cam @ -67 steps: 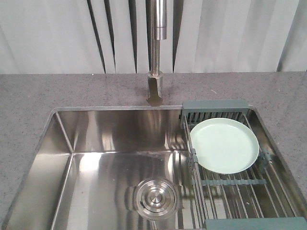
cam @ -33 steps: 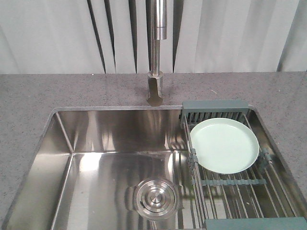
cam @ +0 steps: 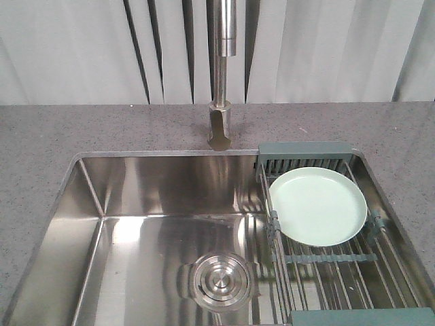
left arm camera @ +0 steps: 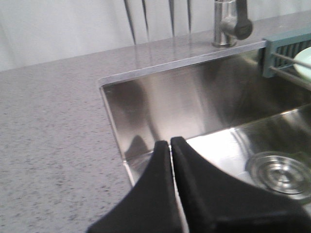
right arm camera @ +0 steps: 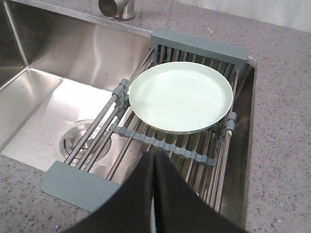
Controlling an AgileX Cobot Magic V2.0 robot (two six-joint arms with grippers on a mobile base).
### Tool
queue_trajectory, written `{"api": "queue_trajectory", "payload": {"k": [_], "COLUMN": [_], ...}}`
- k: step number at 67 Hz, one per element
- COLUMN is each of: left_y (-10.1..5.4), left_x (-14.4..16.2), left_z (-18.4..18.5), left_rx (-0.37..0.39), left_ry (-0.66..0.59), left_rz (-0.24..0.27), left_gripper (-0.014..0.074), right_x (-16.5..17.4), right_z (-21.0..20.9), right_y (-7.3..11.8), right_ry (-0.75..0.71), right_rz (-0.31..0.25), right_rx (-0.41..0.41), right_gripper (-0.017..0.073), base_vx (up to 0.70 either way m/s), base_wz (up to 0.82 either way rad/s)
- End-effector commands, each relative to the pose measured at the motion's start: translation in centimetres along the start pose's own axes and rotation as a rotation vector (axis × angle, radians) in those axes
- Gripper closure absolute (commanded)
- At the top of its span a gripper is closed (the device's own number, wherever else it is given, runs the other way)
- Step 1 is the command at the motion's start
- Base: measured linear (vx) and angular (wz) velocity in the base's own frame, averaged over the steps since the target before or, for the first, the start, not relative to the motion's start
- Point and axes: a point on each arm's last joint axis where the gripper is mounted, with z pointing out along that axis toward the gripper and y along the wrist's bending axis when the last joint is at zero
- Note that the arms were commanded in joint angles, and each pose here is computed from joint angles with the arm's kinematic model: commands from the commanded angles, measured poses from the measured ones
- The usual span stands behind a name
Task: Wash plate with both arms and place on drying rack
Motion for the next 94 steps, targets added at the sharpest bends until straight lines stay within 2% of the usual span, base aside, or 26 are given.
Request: {"api": "queue_trajectory", "payload": {"k": [1, 10, 21, 29, 33, 94], "left_y": [0.2, 0.8, 1.2, 1.4, 1.4, 1.5], "left_x": [-1.6, -2.1, -2.5, -2.6, -2.5, -2.6], "left_z": [-0.4, -0.5, -0.7, -0.7, -0.7, -0.7], "left_rx": [-0.051, -0.160, -0.233, -0.257, -0.268, -0.270], "left_ry": [-0.123, -0.178, -0.228, -0.248, -0.246, -0.247], "left_rz": [0.022, 0.012, -0.001, -0.072, -0.087, -0.087], "left_gripper": [0.0600, 0.0600, 0.0600, 0.0600, 0.0600, 0.0600], "right_x": [-1.3, -1.3, -1.3, -1.3, -1.3, -1.3], "right_z": [-0.3, -0.3, -0.3, -0.3, -0.3, -0.3], "right_y": [-0.2, -0.2, -0.2, -0.2, -0.2, -0.2], "right_ry": [-0.076, -0.076, -0.076, -0.076, -0.076, -0.076], "right_rz": [-0.004, -0.004, -0.004, -0.004, -0.004, -0.006], "right_rx": [0.020, 0.020, 0.020, 0.020, 0.020, 0.022], "right_gripper": [0.0564, 0.0564, 0.0564, 0.0564, 0.0564, 0.0564], "base_vx": [0.00, 0.00, 0.00, 0.00, 0.00, 0.00], "base_wz": [0.00, 0.00, 0.00, 0.00, 0.00, 0.00]}}
